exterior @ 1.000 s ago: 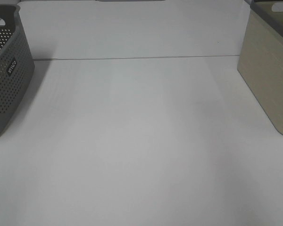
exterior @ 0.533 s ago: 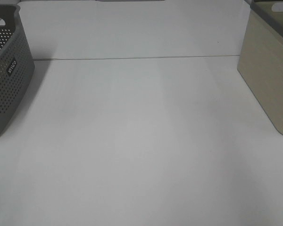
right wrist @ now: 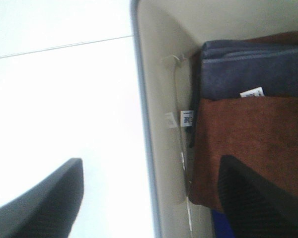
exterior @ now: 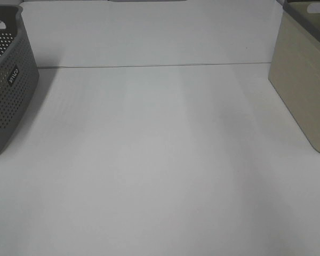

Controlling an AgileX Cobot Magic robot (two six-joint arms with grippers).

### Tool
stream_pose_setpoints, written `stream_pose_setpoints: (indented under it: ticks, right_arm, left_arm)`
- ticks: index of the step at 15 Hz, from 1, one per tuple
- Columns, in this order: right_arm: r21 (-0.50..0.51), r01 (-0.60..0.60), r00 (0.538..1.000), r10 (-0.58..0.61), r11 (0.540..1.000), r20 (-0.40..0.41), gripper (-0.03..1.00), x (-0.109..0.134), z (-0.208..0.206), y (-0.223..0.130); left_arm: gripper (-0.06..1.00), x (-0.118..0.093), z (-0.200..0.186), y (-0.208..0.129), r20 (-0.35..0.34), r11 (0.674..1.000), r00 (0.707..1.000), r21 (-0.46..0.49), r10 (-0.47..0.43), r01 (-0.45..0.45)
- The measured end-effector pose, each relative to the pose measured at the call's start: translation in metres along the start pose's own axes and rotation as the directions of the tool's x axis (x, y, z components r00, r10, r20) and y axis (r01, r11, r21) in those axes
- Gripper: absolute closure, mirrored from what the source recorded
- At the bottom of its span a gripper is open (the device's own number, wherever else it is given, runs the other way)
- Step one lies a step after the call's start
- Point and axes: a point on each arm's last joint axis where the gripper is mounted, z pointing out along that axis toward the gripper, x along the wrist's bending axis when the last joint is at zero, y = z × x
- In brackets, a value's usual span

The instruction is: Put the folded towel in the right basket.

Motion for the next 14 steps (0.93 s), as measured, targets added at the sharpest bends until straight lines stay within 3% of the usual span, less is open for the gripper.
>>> stream_pose_setpoints:
  ticks: [3, 7, 9, 14]
  right_arm:
    - [-0.018, 0.087, 0.996, -0.088, 0.996, -0.013, 0.21, 0.049, -0.013, -0.004]
    - [-0.083, 0.125, 0.991, -0.128, 0.989, -0.035, 0.21, 0.082, -0.052, -0.012]
    - [-0.085, 0.115, 0.992, -0.119, 0.990, -0.042, 0.21, 0.085, -0.075, -0.029]
    - [0.012, 0.102, 0.994, -0.101, 0.995, -0.035, 0.21, 0.076, -0.123, -0.131]
  left_arm:
    - [-0.03, 0.000, 0.000, 0.000, 0.000, 1.000, 1.000, 0.000, 0.000, 0.000]
    - [-0.03, 0.000, 0.000, 0.000, 0.000, 1.000, 1.000, 0.000, 0.000, 0.000]
    - [-0.03, 0.000, 0.000, 0.000, 0.000, 1.000, 1.000, 0.000, 0.000, 0.000]
    - [-0.03, 0.000, 0.000, 0.000, 0.000, 1.000, 1.000, 0.000, 0.000, 0.000]
